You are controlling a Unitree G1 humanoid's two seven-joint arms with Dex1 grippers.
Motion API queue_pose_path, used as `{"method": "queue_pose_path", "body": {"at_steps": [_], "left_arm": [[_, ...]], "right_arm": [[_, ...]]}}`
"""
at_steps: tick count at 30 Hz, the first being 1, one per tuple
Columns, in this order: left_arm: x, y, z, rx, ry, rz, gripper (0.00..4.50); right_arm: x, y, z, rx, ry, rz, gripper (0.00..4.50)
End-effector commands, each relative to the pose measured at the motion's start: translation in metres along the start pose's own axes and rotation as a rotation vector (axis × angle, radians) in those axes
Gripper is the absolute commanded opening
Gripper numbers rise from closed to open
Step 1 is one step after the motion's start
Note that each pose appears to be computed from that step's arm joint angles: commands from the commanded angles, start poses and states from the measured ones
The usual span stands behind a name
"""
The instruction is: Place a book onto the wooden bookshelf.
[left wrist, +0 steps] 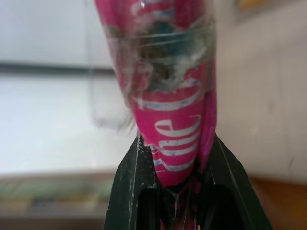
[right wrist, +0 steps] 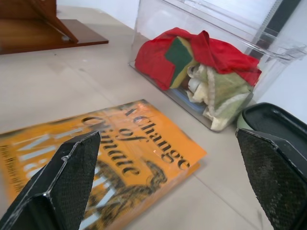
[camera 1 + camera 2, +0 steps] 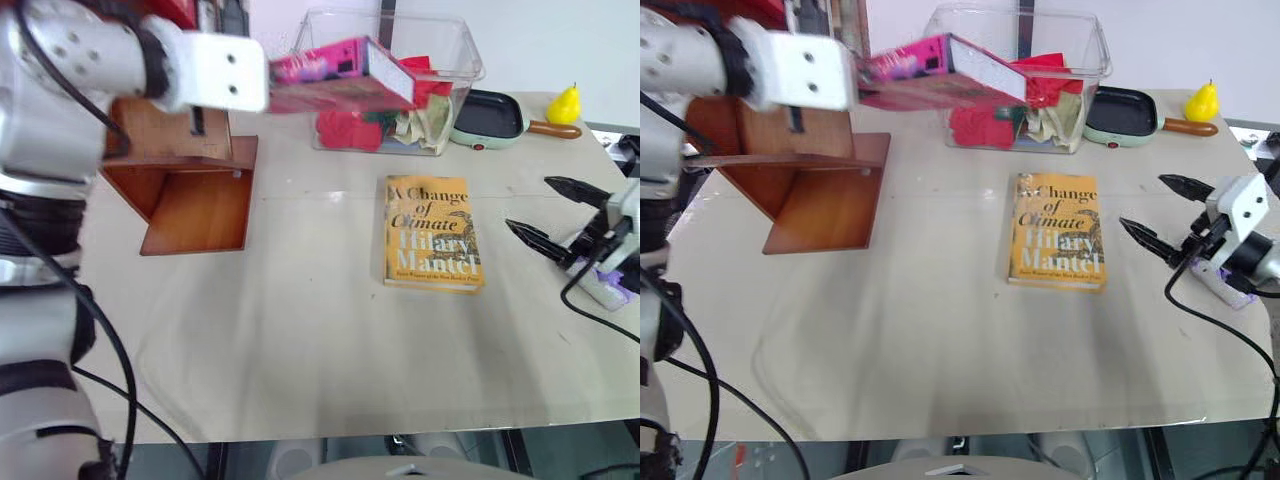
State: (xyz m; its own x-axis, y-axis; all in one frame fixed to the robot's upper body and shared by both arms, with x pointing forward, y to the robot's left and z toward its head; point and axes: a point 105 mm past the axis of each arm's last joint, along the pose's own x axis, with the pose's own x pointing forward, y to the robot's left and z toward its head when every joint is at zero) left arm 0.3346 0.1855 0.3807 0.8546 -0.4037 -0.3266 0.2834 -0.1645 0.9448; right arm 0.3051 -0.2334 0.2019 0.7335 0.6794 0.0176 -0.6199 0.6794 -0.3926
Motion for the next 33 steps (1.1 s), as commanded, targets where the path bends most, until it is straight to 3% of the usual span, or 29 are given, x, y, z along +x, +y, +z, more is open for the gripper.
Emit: {"method": "queue_pose_path", "body": {"at_steps": [1,4,7,12,16,25,33], "left_arm": [[-0.043,0.025,-0.012,0.039,0.099,0.023,0.25],[-0.060,0.030,-0.012,0.019,0.127,-0.029,0.25],[-0.075,0.015,-0.031,0.026,0.242,-0.143,0.25],[-0.086,0.013,-0.055,0.035,0.389,-0.119,0.25],[-0.073,0.006,-0.060,0.037,0.366,-0.071,0.25],[-0.042,-0.064,-0.076,-0.081,0.348,-0.116,0.25],[-0.041,-0.072,-0.083,-0.087,0.377,-0.065,0.25]], "right_arm": [[0.005,-0.006,0.013,-0.046,-0.061,0.014,4.50],[0.007,-0.011,0.009,-0.062,-0.056,0.022,4.50],[0.013,-0.014,0.008,-0.068,-0.067,0.019,4.50],[0.024,-0.011,0.009,-0.062,-0.090,0.046,4.50],[0.026,-0.012,0.011,-0.069,-0.095,0.055,4.50],[0.016,0.007,0.037,-0.046,-0.193,0.131,4.50],[0.014,0.008,0.032,-0.032,-0.175,0.134,4.50]]}}
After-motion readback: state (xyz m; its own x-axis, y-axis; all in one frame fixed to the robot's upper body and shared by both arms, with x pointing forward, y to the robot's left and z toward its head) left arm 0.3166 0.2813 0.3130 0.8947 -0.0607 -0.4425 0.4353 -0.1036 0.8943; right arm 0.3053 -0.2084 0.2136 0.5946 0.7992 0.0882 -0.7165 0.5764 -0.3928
